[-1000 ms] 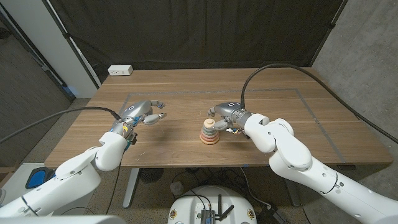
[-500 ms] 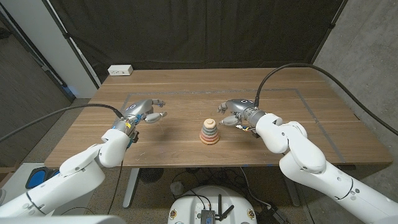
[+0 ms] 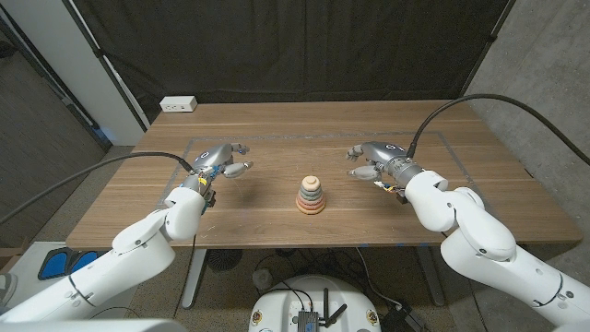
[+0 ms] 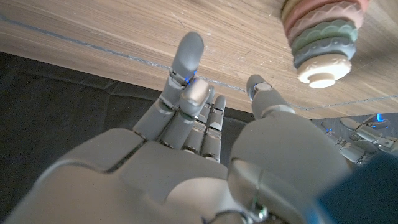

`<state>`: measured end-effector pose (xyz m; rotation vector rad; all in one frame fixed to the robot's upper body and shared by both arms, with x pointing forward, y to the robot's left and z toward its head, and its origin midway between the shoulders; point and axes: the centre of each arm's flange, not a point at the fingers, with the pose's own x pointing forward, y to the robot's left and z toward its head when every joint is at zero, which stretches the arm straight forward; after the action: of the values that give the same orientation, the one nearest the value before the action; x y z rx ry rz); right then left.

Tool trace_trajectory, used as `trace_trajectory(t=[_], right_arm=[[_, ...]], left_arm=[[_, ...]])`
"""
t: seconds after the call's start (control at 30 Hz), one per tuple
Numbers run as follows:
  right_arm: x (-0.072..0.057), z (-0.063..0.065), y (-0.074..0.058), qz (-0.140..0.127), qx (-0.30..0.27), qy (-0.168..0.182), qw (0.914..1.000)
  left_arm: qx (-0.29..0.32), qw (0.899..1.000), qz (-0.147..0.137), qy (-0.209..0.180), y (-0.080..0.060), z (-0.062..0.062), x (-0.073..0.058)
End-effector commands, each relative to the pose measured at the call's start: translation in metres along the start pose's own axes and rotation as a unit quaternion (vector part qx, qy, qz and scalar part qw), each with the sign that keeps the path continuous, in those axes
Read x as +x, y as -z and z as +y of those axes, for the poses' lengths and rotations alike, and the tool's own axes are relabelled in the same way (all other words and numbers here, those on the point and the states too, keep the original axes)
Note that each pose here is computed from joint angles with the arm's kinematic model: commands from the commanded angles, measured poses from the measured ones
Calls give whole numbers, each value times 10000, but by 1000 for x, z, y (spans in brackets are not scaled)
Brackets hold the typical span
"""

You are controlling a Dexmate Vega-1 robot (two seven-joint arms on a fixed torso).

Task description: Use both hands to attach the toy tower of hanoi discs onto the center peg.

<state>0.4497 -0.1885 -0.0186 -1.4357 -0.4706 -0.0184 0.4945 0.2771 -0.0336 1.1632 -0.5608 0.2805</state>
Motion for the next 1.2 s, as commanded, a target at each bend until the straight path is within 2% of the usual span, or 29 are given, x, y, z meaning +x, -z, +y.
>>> trace_trajectory(t=[0.03, 0.2, 0.27, 0.4, 0.43, 0.53, 0.7, 0.8, 0.9, 1.2], right_arm=[[0, 4, 33, 305, 290, 523, 9977], [1, 11, 33, 451, 333, 656, 9963], [-1, 19, 32, 577, 350, 822, 9943], [-3, 28, 32, 773, 293, 883, 9927], [-4, 32, 33, 896, 268, 903, 9915], [-4, 35, 35, 1028, 244, 946, 9899], [0, 32, 40, 1088, 135, 1054, 9884], [4, 31, 50, 1050, 120, 1266, 9863], [6, 31, 58, 1068, 104, 1334, 9852], [9, 41, 73, 1234, -85, 1279, 9840]], left_arm=[[60, 9999, 143, 72, -10, 2, 15], [315, 9994, 155, 80, -12, 12, 15], [273, 9995, 122, -43, -8, 18, 13], [107, 9998, 61, -165, -3, 20, 11], [82, 9998, 20, -177, -1, 20, 12], [36, 9999, -9, -124, 1, 20, 15], [92, 9999, 44, -139, 2, 22, 18], [284, 9993, 55, -226, -3, 25, 22], [313, 9990, 65, -299, -6, 26, 22], [227, 9992, 173, -264, -2, 14, 25]])
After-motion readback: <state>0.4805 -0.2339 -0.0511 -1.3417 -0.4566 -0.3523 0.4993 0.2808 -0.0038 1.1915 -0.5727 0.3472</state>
